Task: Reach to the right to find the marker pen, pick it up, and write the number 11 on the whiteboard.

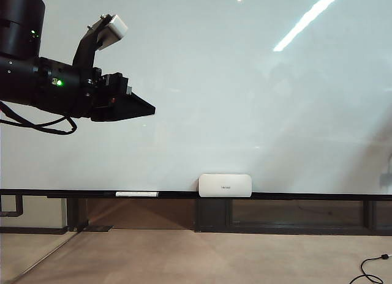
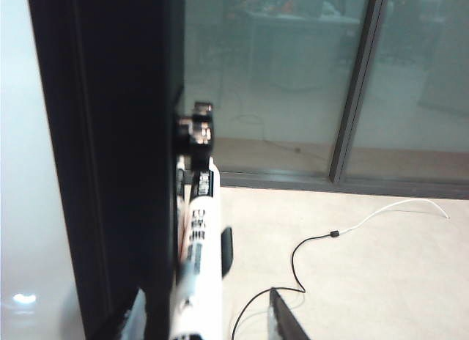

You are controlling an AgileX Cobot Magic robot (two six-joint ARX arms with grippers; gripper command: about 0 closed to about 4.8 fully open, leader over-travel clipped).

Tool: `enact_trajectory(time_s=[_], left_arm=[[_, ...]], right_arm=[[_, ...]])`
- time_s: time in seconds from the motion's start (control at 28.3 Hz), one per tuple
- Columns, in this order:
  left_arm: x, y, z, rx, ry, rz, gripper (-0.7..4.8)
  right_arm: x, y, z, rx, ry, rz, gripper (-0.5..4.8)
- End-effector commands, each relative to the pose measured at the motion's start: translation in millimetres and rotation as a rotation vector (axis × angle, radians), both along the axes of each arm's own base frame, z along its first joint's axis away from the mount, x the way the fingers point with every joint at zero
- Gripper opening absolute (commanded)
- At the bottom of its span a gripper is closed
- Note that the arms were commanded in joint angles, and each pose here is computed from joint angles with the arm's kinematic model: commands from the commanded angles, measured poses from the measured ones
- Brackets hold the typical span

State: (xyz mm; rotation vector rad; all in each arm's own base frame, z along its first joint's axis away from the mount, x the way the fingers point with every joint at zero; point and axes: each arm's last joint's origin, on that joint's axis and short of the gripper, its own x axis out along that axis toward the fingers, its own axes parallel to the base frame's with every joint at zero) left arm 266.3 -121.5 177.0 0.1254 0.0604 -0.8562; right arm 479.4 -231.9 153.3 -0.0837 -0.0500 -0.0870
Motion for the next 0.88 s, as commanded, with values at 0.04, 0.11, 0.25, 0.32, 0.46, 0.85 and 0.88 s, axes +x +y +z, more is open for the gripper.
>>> enact_trajectory(time_s=[0.04, 0.11, 0.25, 0.32, 0.46, 0.85, 0.88], left_arm=[[0, -1, 2, -0.002, -0.021, -0.007, -0.06], [0, -1, 2, 0.000, -0.024, -0.007, -0.06], [0, -1, 2, 0.001, -0.024, -0.007, -0.06], [0, -1, 2, 0.001, -0.024, -0.007, -0.06], [0, -1, 2, 0.001, -0.024, -0.007, -0.06], [0, -1, 2, 0.006, -0.029, -0.008, -0.06], [0, -1, 2, 0.006, -0.030, -0.008, -0.06]], right_arm=[[0, 0, -1, -0.011, -0.027, 0.013, 2.12], [0, 0, -1, -0.014, -0.035, 0.025, 2.12], [0, 1, 1, -0.027, -0.055, 0.039, 2.12], [0, 1, 1, -0.030, -0.061, 0.035, 2.11], [0, 1, 1, -0.029, -0.061, 0.029, 2.11], [1, 0, -9, -0.028, -0.068, 0.009, 1.98], [2, 1, -9, -0.028, -0.067, 0.007, 1.98]])
